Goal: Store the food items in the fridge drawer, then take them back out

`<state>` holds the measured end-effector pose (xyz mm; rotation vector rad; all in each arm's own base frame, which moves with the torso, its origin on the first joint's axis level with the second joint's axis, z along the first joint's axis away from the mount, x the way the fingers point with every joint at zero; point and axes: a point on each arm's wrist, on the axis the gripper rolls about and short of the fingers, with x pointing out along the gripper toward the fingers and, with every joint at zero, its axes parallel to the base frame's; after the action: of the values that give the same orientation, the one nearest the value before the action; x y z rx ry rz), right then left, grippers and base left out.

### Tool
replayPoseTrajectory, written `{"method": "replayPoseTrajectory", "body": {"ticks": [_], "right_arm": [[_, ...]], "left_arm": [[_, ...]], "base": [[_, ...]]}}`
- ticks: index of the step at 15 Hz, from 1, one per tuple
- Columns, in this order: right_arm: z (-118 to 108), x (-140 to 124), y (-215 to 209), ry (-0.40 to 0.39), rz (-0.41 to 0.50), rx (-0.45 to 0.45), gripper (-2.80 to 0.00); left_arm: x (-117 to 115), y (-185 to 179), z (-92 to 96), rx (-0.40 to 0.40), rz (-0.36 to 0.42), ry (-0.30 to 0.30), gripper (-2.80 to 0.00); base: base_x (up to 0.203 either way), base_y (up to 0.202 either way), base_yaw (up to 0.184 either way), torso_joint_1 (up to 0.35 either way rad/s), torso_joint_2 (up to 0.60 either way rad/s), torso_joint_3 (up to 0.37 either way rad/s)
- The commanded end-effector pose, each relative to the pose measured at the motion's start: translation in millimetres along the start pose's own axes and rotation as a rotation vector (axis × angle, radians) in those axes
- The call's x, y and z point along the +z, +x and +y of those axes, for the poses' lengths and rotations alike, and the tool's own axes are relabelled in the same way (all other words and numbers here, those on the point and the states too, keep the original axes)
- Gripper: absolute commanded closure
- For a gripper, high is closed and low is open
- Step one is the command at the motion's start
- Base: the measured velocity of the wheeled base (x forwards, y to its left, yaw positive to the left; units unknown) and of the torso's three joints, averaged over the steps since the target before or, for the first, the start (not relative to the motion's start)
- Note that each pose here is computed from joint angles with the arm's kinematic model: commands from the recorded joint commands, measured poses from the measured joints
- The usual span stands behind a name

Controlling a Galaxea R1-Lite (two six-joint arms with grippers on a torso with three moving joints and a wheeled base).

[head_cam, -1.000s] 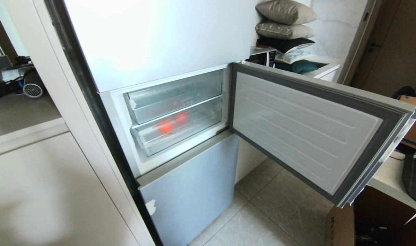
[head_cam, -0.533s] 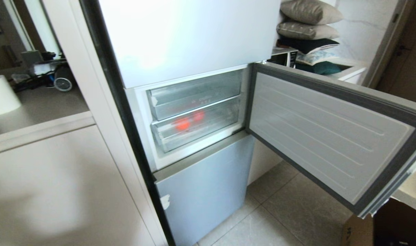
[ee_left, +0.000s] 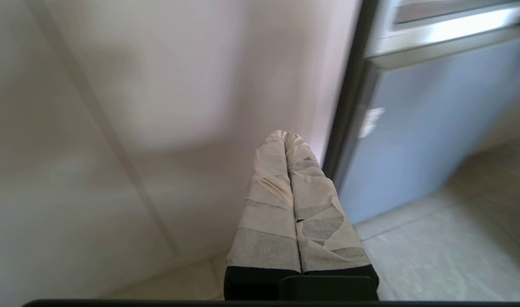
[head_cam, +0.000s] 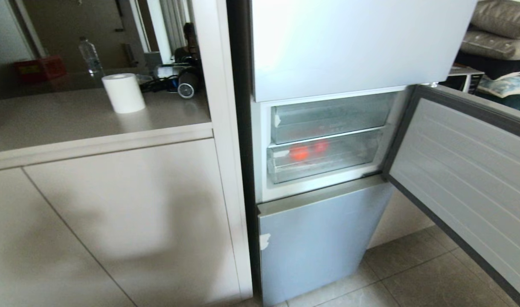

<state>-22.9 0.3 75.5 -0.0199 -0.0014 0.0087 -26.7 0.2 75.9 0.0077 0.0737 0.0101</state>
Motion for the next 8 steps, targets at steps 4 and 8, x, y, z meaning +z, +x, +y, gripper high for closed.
{"method": "replayPoseTrajectory", "body": {"ticks": [4,8], "right_arm": [[0.0,0.0,0.1,0.000,0.001,0.001,0.00],[0.0,0.0,0.1,0.000,0.001,0.001,0.00]], "left_arm": [[0.0,0.1,0.0,0.000,0.002,0.000,0.00],[0.0,0.1,0.0,0.000,0.002,0.000,0.00]], "base": [[0.001,-0.009,0.175,0.003,0.00,0.004],[0.002,-0.010,0.176,0.003,0.00,0.001]]}}
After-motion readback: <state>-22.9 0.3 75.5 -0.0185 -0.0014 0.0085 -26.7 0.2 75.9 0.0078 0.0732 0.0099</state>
